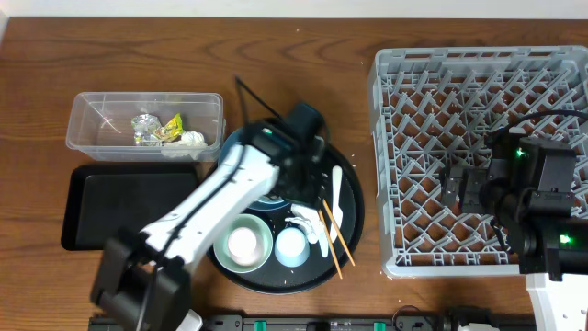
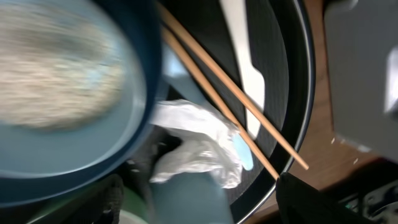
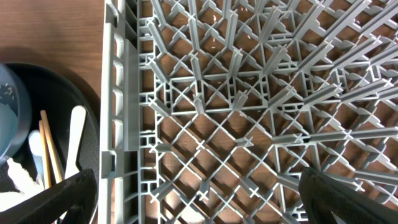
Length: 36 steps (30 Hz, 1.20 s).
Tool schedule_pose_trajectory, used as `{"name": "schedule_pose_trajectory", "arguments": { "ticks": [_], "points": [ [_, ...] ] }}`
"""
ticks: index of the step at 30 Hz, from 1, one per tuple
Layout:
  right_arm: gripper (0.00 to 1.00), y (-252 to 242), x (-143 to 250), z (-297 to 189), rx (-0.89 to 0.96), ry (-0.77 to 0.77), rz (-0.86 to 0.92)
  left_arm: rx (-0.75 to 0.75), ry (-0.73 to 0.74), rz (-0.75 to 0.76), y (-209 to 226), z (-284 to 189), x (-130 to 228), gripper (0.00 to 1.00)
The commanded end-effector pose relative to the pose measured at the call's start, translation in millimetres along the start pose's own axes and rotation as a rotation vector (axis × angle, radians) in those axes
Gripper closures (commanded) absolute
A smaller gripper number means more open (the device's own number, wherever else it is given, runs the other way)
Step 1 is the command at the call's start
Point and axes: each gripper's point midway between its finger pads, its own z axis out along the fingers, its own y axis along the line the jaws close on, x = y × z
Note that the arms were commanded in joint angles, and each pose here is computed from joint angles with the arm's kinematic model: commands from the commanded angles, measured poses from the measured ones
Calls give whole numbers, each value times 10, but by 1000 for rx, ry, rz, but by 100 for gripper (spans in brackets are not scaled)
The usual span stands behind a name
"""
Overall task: Sort waste into correct bins and load items into the dishwasher rack
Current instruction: 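Reach the left gripper down and grasp the remaining white tissue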
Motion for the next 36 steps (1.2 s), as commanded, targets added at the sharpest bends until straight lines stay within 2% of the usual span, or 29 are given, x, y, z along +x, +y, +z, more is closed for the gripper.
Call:
{"name": "schedule_pose_trajectory", "arguments": {
  "ticks": [1, 4, 9, 36],
  "points": [
    [1, 22, -48, -41, -2, -14, -21, -12, 56, 77, -156, 169, 128, 21],
    [1, 22, -47, -41, -2, -13, -21, -21, 86, 121, -273, 263, 212, 21],
    [1, 21, -47, -41, -1, -13, -22, -133, 84, 158, -178, 353, 217, 22],
    [1, 21, -36, -41, -1, -9, -21, -162, 141, 149, 6, 656, 432, 22]
  ]
}}
